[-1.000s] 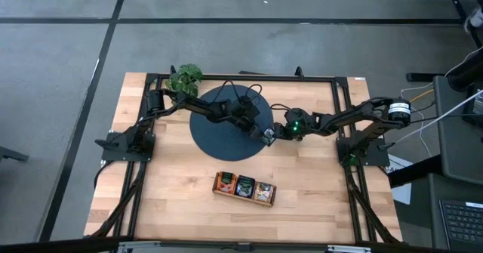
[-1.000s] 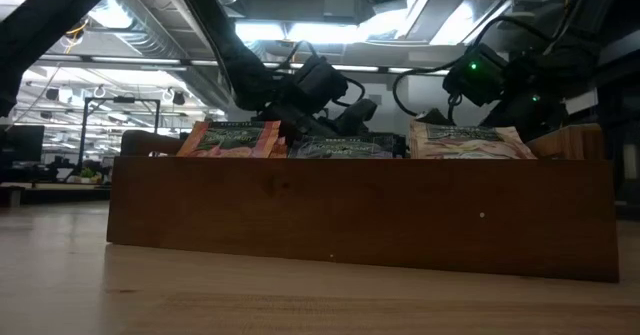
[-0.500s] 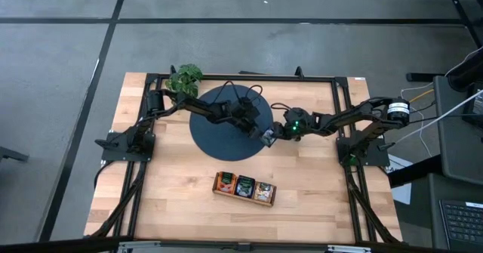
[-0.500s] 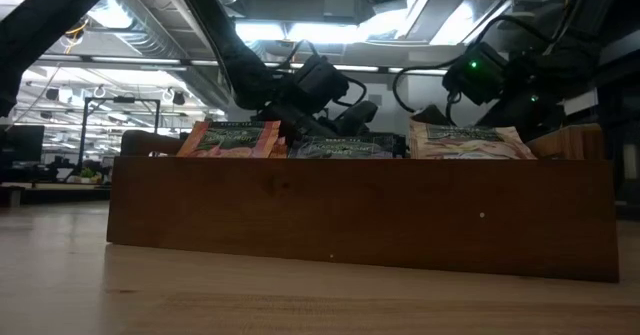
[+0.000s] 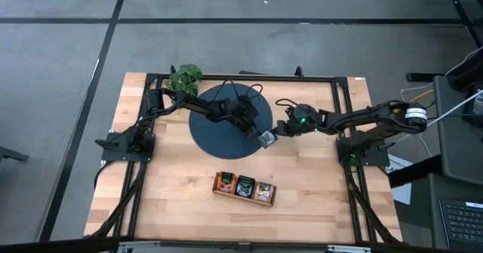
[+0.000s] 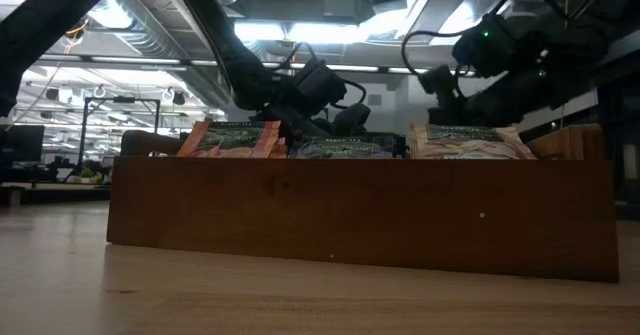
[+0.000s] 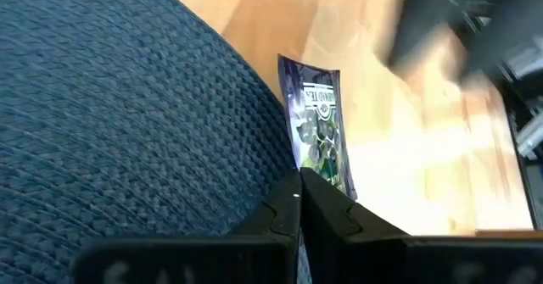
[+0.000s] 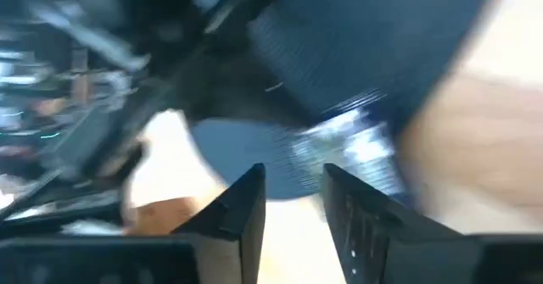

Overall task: Pick & Place Tea
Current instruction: Put the violet tea bag into the middle section of the wooden organizer

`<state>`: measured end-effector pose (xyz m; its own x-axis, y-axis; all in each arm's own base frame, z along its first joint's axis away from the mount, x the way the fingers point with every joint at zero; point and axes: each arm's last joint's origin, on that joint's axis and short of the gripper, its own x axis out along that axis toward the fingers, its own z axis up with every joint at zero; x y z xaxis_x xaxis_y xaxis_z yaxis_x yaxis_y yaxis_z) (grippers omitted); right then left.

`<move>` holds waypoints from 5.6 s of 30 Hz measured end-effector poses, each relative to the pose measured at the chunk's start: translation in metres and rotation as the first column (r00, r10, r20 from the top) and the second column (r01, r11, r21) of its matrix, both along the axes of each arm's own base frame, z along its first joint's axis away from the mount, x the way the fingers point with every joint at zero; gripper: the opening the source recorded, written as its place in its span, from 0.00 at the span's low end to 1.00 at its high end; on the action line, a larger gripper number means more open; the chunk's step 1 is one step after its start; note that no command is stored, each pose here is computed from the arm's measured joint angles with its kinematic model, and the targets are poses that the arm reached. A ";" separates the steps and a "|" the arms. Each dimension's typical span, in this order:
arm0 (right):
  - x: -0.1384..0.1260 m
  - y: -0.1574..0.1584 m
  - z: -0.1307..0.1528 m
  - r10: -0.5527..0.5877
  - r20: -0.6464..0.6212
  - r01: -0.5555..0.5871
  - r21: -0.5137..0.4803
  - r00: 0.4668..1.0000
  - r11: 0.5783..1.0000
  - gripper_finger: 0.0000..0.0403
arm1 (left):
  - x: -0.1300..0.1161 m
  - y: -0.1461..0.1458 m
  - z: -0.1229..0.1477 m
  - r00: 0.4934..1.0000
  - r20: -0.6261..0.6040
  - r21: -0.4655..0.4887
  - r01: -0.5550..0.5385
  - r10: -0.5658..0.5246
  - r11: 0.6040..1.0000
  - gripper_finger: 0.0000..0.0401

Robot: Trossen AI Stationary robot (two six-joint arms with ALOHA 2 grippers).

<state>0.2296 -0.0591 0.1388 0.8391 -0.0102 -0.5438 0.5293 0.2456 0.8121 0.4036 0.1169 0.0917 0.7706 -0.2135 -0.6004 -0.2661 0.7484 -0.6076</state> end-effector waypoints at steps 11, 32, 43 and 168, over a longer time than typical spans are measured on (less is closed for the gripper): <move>-0.011 0.001 -0.011 0.005 -0.171 -0.018 -0.078 0.985 0.997 0.31 | 0.001 0.002 0.003 0.998 0.047 0.007 0.044 -0.044 0.999 0.00; -0.001 0.002 -0.021 0.127 -0.122 -0.132 -0.032 0.984 0.991 0.08 | 0.003 0.007 0.006 0.992 0.111 0.006 0.061 -0.062 0.998 0.00; -0.002 0.005 -0.011 0.077 -0.080 -0.078 -0.003 0.994 0.997 0.04 | -0.021 0.034 0.045 0.972 0.224 -0.108 0.092 -0.066 0.990 0.09; -0.049 0.134 0.084 0.417 -0.292 -0.415 0.073 0.861 0.907 0.19 | 0.019 -0.225 0.136 0.615 -0.523 0.224 0.767 -0.590 0.601 0.01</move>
